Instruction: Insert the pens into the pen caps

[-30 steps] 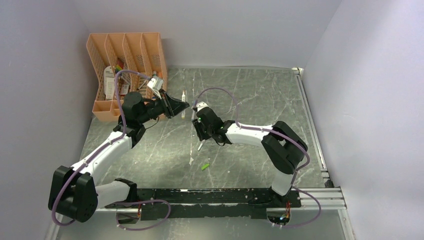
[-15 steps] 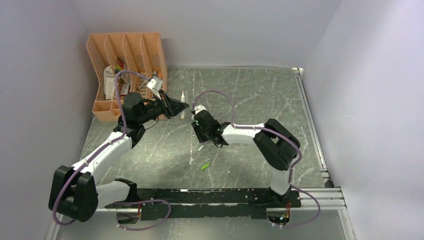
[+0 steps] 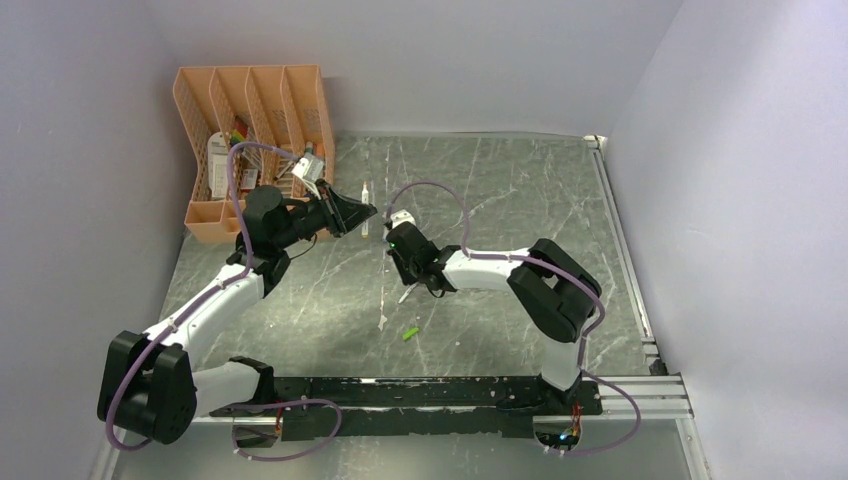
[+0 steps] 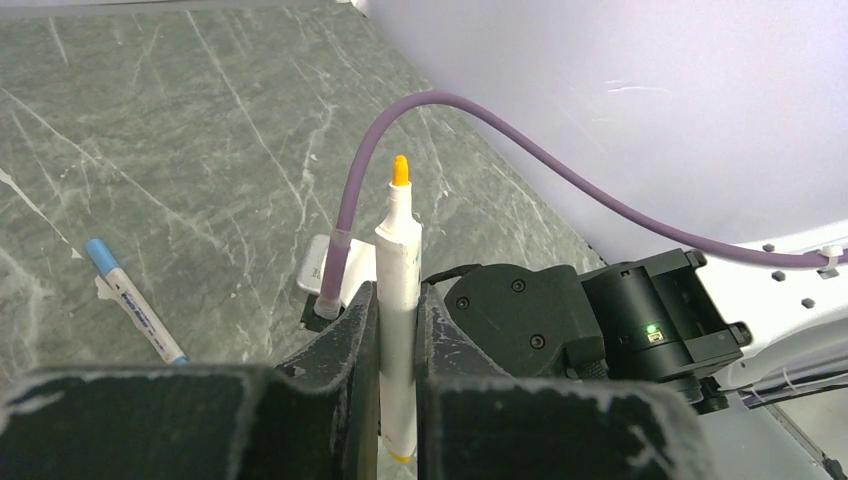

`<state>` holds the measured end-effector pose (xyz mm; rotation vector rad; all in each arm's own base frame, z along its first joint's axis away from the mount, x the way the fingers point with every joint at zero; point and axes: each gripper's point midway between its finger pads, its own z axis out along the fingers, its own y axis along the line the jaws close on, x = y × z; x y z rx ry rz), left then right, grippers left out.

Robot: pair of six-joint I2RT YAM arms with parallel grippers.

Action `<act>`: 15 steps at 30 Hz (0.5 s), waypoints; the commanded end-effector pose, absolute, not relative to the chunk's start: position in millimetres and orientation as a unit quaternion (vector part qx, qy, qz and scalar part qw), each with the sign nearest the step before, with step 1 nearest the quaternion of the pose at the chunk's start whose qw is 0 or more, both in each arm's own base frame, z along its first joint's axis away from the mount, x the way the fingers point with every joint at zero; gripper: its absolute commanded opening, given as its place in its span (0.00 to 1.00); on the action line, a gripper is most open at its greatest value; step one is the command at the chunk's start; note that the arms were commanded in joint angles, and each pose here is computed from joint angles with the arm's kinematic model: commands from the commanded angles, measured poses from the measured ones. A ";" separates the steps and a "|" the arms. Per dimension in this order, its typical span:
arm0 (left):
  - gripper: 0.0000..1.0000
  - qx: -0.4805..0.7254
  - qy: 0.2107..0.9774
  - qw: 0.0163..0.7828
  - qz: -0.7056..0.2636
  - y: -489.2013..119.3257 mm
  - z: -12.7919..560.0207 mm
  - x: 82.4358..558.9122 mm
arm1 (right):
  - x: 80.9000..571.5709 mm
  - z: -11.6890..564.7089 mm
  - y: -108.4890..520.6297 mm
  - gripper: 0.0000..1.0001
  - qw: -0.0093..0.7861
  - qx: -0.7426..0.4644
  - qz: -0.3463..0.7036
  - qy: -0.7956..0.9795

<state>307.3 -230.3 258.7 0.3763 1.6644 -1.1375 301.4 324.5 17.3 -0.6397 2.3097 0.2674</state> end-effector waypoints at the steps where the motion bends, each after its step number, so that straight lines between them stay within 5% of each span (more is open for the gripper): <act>1: 0.07 0.166 0.678 0.525 -0.488 -230.4 265.3 303.6 | 300.1 41.6 319.9 0.00 0.366 -0.221 0.100 0.898; 15: 0.07 0.176 0.660 0.510 -0.522 -240.4 259.2 301.0 | 257.2 58.9 256.8 0.00 0.376 -0.210 0.100 0.897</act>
